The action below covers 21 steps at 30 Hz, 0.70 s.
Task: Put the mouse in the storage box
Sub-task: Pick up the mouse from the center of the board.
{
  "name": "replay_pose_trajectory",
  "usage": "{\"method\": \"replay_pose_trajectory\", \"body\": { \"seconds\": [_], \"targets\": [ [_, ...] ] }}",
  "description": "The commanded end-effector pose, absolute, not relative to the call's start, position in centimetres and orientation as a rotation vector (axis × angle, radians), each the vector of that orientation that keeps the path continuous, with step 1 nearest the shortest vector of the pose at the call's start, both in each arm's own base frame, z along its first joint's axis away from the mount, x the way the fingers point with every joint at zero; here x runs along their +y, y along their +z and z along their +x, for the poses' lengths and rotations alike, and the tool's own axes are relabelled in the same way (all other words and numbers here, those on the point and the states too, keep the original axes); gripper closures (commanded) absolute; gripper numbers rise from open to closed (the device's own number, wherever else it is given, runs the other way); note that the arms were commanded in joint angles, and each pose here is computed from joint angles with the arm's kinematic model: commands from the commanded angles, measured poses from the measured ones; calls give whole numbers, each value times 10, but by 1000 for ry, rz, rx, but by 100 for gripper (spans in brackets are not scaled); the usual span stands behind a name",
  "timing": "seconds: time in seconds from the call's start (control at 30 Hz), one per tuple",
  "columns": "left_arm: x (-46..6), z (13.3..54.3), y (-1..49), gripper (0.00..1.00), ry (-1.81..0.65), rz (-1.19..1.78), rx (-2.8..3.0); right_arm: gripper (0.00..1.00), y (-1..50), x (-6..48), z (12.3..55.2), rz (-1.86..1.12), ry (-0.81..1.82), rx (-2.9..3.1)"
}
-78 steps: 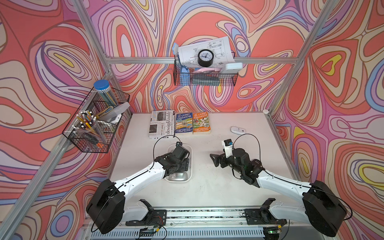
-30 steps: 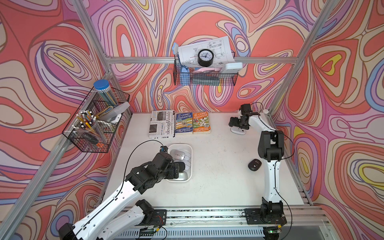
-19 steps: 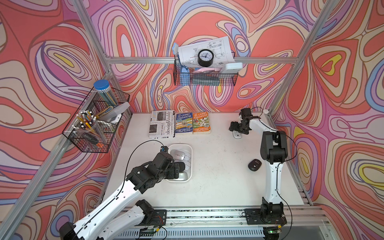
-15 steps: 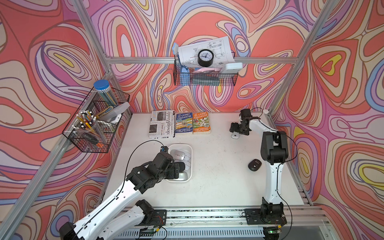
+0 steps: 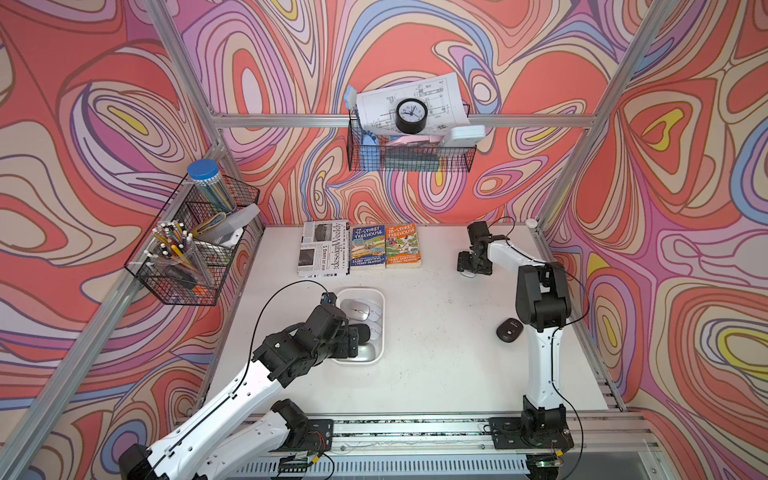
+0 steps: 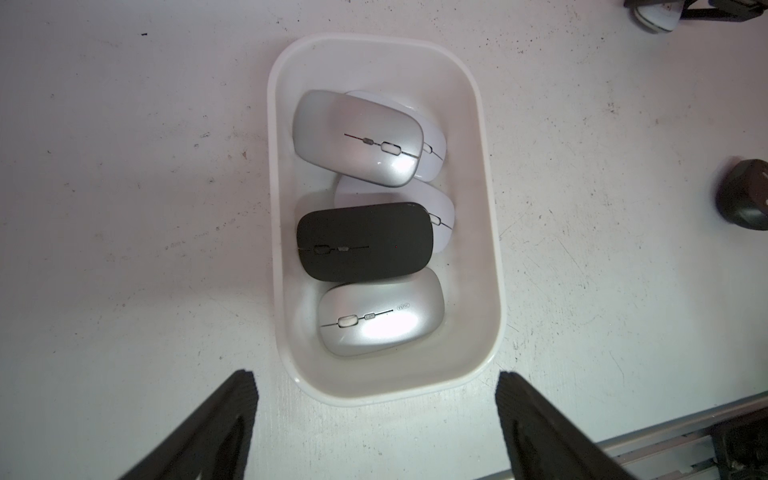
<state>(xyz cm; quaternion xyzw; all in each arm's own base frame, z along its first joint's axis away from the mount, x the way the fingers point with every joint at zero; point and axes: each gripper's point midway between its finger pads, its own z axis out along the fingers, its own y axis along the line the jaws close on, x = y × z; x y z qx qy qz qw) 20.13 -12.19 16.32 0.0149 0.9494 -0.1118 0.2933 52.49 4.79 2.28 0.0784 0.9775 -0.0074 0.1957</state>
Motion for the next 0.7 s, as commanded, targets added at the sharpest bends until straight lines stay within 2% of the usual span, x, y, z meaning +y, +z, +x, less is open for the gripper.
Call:
{"method": "replay_pose_trajectory", "body": {
  "seconds": [0.0,0.07,0.33,0.5,0.67],
  "targets": [
    [-120,199,157,12,-275,46,2546,31,-3,49,508,248,-43,2827],
    [-120,199,157,12,-274,47,2546,39,-5,49,507,251,-41,2832],
    [-123,199,154,12,-297,36,2553,49,9,53,509,259,5,2785],
    [-134,199,159,12,-390,43,2530,55,49,80,518,178,242,2645],
    [-149,201,173,12,-520,46,2482,60,104,105,506,106,466,2433]
  ]
}}
